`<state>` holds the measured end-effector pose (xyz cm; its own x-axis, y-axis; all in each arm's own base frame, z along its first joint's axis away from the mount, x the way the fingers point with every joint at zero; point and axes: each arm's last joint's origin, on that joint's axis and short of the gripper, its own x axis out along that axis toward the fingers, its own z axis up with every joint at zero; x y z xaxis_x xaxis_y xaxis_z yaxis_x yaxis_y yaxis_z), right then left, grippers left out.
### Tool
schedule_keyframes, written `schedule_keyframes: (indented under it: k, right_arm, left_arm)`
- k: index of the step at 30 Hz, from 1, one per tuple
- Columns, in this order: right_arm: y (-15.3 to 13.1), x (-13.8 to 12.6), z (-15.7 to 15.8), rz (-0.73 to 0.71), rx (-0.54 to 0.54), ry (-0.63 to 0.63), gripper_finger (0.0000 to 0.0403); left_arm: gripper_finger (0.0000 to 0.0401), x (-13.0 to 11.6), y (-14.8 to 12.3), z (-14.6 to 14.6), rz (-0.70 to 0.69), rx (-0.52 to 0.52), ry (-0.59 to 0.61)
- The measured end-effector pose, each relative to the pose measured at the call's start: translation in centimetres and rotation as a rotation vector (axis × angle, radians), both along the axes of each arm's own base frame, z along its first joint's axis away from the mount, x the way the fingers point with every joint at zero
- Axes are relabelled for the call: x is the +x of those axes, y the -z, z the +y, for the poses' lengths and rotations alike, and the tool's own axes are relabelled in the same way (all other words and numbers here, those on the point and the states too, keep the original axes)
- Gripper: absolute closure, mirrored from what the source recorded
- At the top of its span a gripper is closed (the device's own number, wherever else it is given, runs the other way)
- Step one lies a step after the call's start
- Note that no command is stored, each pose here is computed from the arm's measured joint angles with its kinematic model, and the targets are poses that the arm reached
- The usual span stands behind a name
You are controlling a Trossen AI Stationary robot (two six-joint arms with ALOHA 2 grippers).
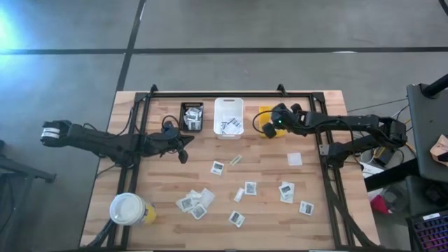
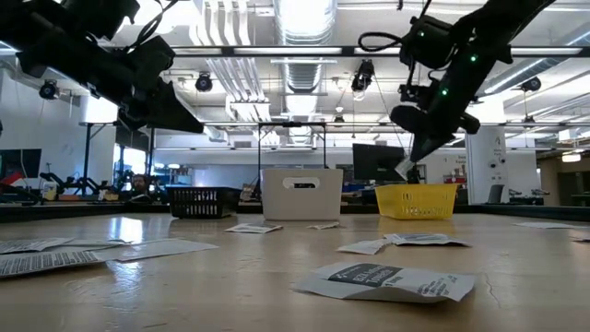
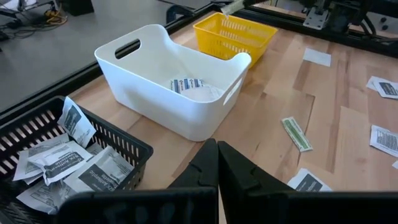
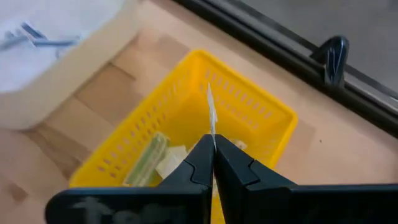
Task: Pick & Place First Aid Supplies
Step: Put the green bandage into the yellow basket, then put the towelette pack into the black basket
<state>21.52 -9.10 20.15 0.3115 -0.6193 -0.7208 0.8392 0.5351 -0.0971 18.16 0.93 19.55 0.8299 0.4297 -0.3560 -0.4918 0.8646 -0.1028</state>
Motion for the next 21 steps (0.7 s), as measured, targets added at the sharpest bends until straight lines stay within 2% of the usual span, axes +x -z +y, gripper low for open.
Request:
schedule_keyframes:
  k: [8, 21]
  right_arm:
    - [1.4, -0.7, 0.2, 0.032, 0.020, 0.003, 0.0386]
    - [0.7, 0.0, 0.1, -0.032, 0.013, -0.011, 0.0303]
  left_arm:
    - [0.0401, 0.0, 0.0, 0.0, -0.001, -0.003, -0.001]
    - [0.0401, 0.0, 0.0, 0.0, -0.006, -0.012, -0.005]
